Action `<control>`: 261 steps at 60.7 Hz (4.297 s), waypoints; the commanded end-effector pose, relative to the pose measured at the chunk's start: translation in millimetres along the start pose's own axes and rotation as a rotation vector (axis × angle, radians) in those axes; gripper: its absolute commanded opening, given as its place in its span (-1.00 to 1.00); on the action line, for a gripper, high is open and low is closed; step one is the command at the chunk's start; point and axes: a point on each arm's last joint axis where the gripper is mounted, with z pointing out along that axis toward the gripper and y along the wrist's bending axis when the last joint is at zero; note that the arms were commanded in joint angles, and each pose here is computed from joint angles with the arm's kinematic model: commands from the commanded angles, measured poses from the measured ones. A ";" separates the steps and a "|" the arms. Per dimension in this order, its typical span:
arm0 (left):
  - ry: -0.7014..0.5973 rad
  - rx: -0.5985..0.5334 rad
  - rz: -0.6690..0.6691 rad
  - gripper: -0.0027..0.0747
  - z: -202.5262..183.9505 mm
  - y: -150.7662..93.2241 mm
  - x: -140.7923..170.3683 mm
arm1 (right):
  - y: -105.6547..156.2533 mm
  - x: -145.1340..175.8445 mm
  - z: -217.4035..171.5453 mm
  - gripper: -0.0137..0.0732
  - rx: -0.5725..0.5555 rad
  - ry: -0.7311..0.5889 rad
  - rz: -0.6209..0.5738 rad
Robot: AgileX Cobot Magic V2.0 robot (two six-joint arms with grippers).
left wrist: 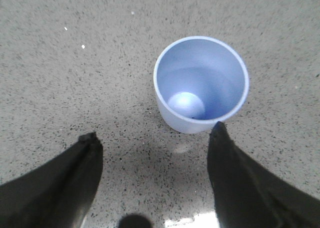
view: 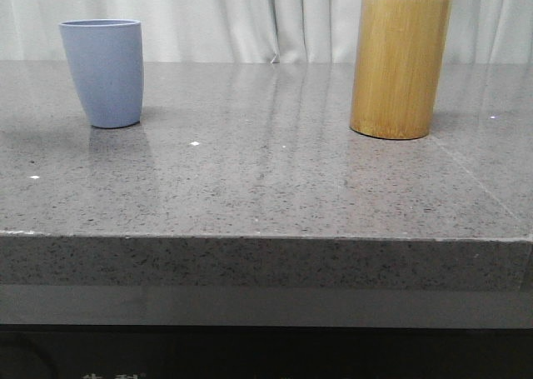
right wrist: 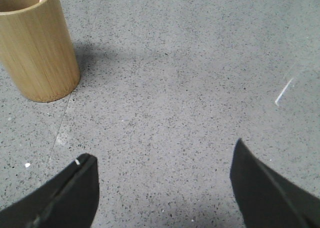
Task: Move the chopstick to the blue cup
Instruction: 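Lower the left gripper fingers inside the blue cup's rim and grip, then slide the blue cup with the left gripper toward the bamboo cup, then open the left gripper and lift it out of the blue cup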
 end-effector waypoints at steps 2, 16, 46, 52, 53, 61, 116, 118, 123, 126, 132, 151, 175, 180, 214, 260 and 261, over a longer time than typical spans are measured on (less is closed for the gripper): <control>-0.049 0.022 -0.003 0.20 -3.3 -4.5 -21.6 | -1.1 -16.3 -6.3 0.60 0.010 -0.102 -0.016; -0.023 0.058 -0.028 0.20 31.9 -8.4 -40.6 | -1.1 -16.3 -6.3 0.60 0.010 -0.102 -0.016; 0.049 0.043 -0.020 0.13 79.8 -7.8 -50.3 | -1.1 -16.3 -6.3 0.60 0.010 -0.102 -0.016; 0.049 0.038 -0.016 -0.10 79.9 -7.3 -50.3 | -1.1 -16.3 -6.3 0.60 0.010 -0.102 -0.016; 0.049 0.035 -0.014 -0.14 79.9 -7.1 -50.3 | -1.1 -16.3 -6.3 0.60 0.010 -0.102 -0.016; 0.053 0.021 -0.004 -0.57 79.0 -5.7 -49.9 | -1.1 -16.3 -6.3 0.60 0.010 -0.102 -0.016; -0.073 0.203 0.146 -0.98 38.5 -99.5 -68.1 | -1.1 -16.1 -6.3 0.60 0.009 -0.100 -0.015; -0.075 0.214 0.157 -0.98 39.5 -105.9 -67.1 | -1.1 -16.0 -6.3 0.60 0.009 -0.099 -0.015; -0.084 0.235 0.183 -0.98 40.6 -120.3 -65.0 | -1.1 -15.9 -6.3 0.60 0.009 -0.097 -0.015; -0.080 0.234 0.203 -0.98 43.3 -126.5 -63.2 | -1.1 -15.9 -6.3 0.60 0.009 -0.097 -0.015; -0.069 0.206 0.240 -0.98 51.5 -131.3 -60.8 | -1.1 -15.9 -6.3 0.60 0.009 -0.097 -0.015; -0.027 0.190 0.252 -0.98 70.9 -133.5 -56.5 | -1.1 -15.6 -6.2 0.60 0.009 -0.095 -0.015; -0.023 0.190 0.252 -0.53 71.0 -133.4 -56.2 | -1.1 -15.6 -6.2 0.60 0.009 -0.095 -0.015; -0.025 0.190 0.252 -0.29 71.0 -133.5 -56.4 | -1.1 -15.6 -6.2 0.60 0.009 -0.095 -0.015; -0.001 0.169 0.259 0.05 43.1 -128.5 -67.2 | -0.3 -16.7 -6.3 0.60 -0.001 -0.107 0.001; -0.414 0.224 0.207 0.04 -114.5 -68.8 29.1 | 9.3 -51.9 10.2 0.60 -0.130 -0.213 0.240; -0.415 0.224 0.207 0.04 -114.4 -67.7 33.8 | 9.6 -52.5 11.8 0.60 -0.134 -0.214 0.251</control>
